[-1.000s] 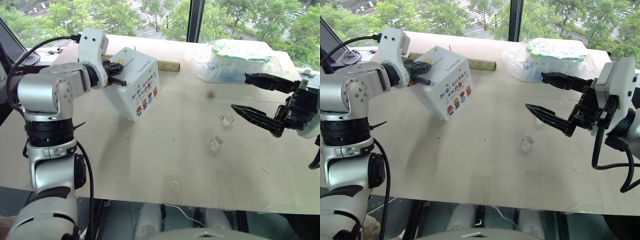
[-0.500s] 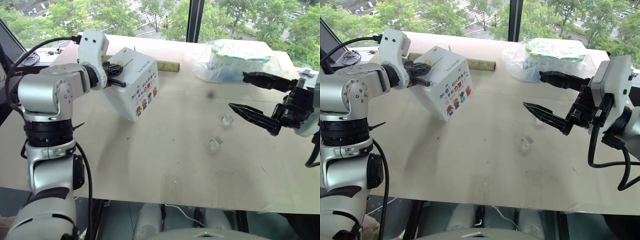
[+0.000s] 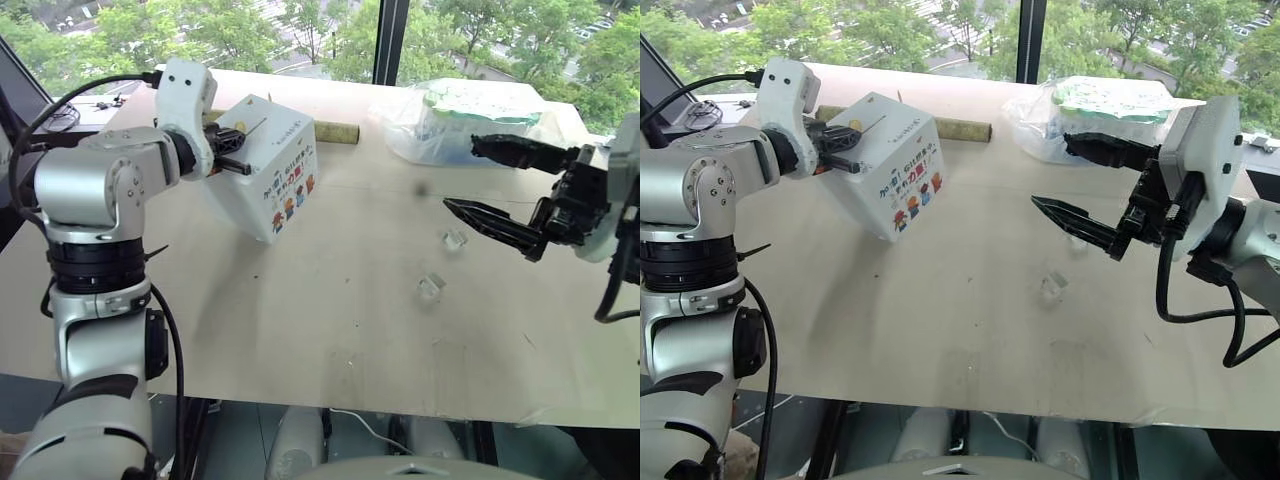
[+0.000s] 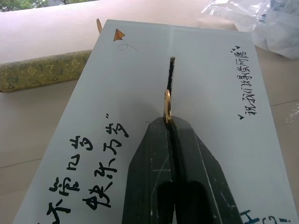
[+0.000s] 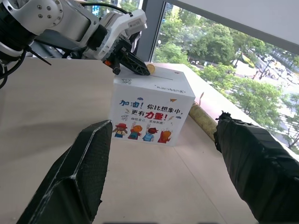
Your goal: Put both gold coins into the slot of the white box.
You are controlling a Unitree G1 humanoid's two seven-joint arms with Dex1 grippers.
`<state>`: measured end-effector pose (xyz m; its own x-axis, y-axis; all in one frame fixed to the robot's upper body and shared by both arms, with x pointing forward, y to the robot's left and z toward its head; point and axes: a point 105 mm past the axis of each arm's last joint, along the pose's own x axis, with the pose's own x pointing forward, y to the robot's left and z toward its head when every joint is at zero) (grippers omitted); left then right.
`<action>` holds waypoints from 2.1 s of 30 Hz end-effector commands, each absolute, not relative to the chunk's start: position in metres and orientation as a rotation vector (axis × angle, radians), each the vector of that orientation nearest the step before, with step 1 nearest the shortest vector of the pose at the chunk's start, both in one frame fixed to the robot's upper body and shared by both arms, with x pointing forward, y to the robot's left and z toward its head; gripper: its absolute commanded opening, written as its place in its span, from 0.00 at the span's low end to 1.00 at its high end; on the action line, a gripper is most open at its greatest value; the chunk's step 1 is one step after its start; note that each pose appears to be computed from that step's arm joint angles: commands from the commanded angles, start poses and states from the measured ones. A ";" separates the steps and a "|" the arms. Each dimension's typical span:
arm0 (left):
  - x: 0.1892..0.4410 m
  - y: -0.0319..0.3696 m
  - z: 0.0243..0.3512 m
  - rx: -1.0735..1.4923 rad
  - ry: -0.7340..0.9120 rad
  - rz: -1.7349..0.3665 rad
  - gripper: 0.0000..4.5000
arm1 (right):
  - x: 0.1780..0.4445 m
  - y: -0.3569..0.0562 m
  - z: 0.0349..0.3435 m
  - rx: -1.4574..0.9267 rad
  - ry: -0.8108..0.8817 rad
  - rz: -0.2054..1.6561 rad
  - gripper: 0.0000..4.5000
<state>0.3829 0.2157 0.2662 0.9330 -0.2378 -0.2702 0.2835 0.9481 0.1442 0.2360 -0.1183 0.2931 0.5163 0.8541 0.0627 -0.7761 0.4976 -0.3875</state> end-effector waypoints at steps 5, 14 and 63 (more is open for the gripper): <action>0.382 0.221 0.262 0.204 0.280 -0.256 0.00 | 0.237 -0.118 0.301 -0.349 -0.285 0.979 0.84; 0.382 0.221 0.260 0.211 0.288 -0.266 0.00 | 0.237 -0.116 0.304 -0.351 -0.284 0.978 0.84; 0.248 0.175 0.169 0.070 0.128 -0.961 0.60 | 0.195 -0.231 0.174 -0.298 0.161 0.587 0.99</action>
